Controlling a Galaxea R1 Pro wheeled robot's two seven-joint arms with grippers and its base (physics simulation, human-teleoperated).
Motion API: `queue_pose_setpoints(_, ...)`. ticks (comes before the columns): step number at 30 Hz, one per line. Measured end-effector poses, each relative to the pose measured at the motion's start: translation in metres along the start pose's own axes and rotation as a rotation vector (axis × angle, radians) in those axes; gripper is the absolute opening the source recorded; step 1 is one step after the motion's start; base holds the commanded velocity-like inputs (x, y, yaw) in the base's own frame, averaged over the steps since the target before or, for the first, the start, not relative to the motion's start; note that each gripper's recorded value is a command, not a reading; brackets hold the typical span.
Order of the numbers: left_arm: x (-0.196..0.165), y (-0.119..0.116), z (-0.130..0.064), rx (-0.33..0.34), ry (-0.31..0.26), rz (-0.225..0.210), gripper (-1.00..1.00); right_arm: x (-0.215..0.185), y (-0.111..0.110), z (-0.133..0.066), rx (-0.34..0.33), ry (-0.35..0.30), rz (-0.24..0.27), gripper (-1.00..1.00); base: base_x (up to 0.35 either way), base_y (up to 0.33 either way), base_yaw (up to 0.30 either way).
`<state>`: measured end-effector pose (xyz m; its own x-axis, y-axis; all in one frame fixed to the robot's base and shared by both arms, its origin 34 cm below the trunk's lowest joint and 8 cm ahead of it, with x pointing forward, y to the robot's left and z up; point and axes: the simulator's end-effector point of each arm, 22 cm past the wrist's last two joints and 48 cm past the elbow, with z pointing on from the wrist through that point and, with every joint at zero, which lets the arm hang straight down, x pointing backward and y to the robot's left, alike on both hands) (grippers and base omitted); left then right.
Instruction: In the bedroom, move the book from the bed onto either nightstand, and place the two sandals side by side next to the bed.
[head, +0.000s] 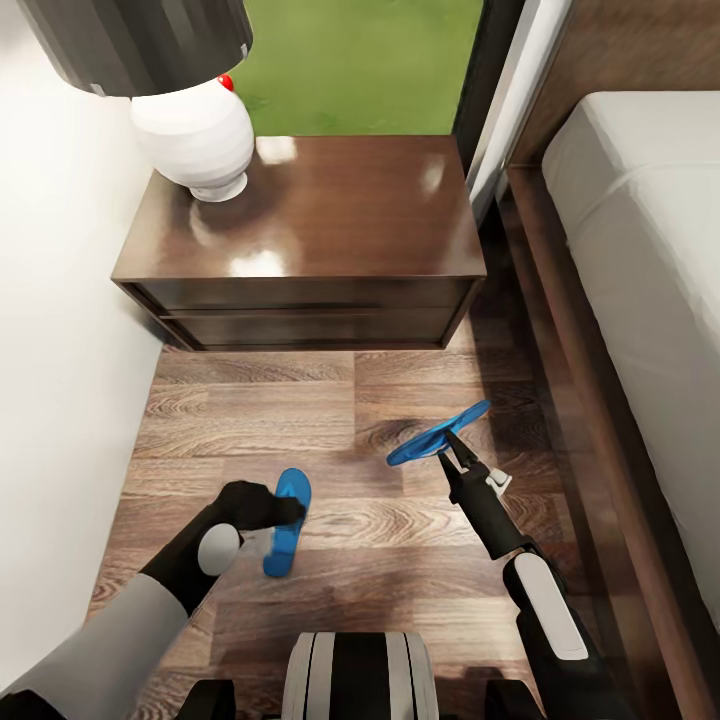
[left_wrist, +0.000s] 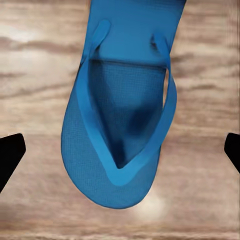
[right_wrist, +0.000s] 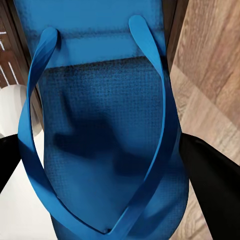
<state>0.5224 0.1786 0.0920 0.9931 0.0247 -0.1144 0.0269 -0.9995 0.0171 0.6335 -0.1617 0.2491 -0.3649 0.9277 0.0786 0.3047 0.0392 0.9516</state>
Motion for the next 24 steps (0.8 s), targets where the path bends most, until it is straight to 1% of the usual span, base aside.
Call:
queue_pose_setpoints(2, 0.004, -0.002, 0.000, 0.000, 0.007, -0.007, 1.00, 0.000, 0.000, 0.000, -0.001, 0.001, 0.000, -1.00, 0.000, 0.000, 0.000)
queue_pose_setpoints(5, 0.015, -0.003, 0.000, 0.002, 0.056, -0.043, 1.00, 0.001, 0.000, 0.000, -0.001, 0.001, 0.001, -1.00, 0.000, 0.000, 0.000)
queue_pose_setpoints(8, 0.022, -0.002, 0.000, 0.001, 0.086, -0.063, 1.00, 0.001, 0.000, 0.000, -0.001, 0.001, 0.001, -1.00, 0.000, 0.000, 0.000)
queue_pose_setpoints(14, 0.015, -0.001, 0.005, -0.011, 0.071, -0.065, 1.00, 0.001, 0.000, 0.000, -0.001, 0.001, 0.001, -1.00, 0.000, 0.000, 0.000)
queue_pose_setpoints(24, 0.000, -0.001, 0.027, -0.009, 0.028, -0.064, 1.00, 0.003, -0.025, -0.002, 0.037, 0.004, 0.015, -1.00, 0.000, 0.000, 0.000)
